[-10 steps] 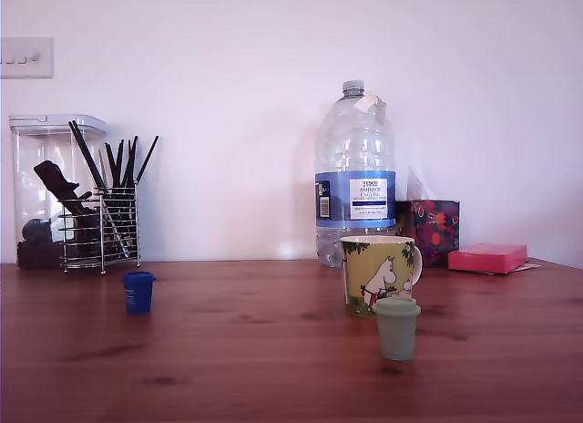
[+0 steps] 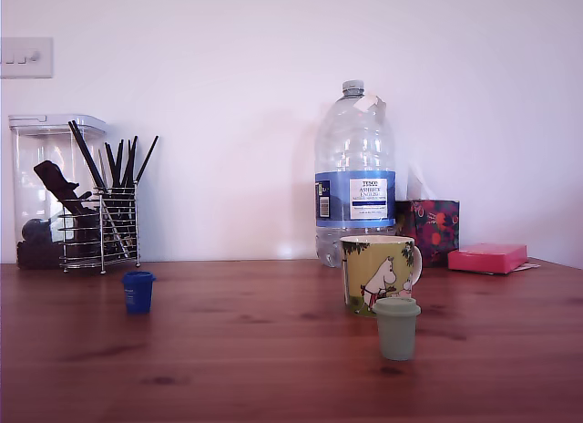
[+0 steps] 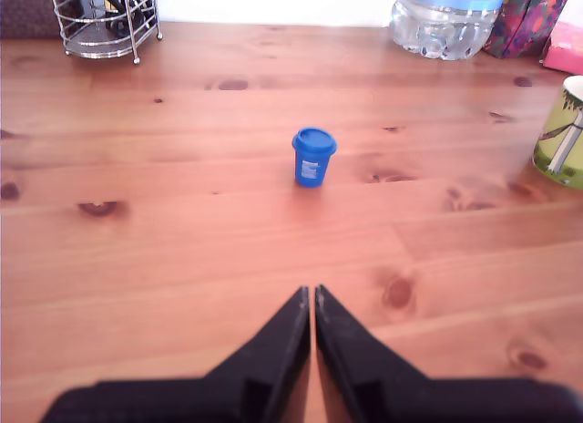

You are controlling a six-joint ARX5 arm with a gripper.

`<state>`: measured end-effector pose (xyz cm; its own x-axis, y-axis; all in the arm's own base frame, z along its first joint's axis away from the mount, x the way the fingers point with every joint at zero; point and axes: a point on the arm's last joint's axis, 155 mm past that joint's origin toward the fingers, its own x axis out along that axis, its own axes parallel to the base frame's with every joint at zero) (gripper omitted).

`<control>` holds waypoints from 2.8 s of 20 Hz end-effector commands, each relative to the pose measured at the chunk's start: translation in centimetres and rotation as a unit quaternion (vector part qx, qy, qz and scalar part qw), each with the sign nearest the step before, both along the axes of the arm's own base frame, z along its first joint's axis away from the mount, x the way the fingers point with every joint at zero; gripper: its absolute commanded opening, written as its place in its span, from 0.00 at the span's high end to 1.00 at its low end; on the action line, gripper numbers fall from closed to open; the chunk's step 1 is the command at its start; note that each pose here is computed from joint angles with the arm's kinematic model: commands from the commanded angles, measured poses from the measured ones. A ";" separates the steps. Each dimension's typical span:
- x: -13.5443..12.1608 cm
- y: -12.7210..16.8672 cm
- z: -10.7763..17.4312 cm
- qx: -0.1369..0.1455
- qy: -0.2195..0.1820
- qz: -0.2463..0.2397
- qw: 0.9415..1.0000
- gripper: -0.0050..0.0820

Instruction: Pick up the coffee capsules from the table one by one and drop them inside the nearest coffee cup

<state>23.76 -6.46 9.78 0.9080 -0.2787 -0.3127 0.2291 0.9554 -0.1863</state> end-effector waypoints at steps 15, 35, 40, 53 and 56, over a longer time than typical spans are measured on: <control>2.1 -1.2 -0.9 -0.005 0.011 -0.021 1.000 0.96; 7.7 -3.9 -2.0 0.055 -0.044 -0.086 0.994 0.05; 11.0 -4.6 -2.8 0.055 -0.035 -0.089 0.994 0.05; 19.8 -7.4 -8.4 0.047 -0.024 -0.117 0.992 0.05; 20.4 -7.6 -9.5 0.048 -0.010 -0.120 0.992 0.05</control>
<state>44.59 -13.84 1.44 0.8383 -0.4506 -0.3069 0.4472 0.8903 -0.0855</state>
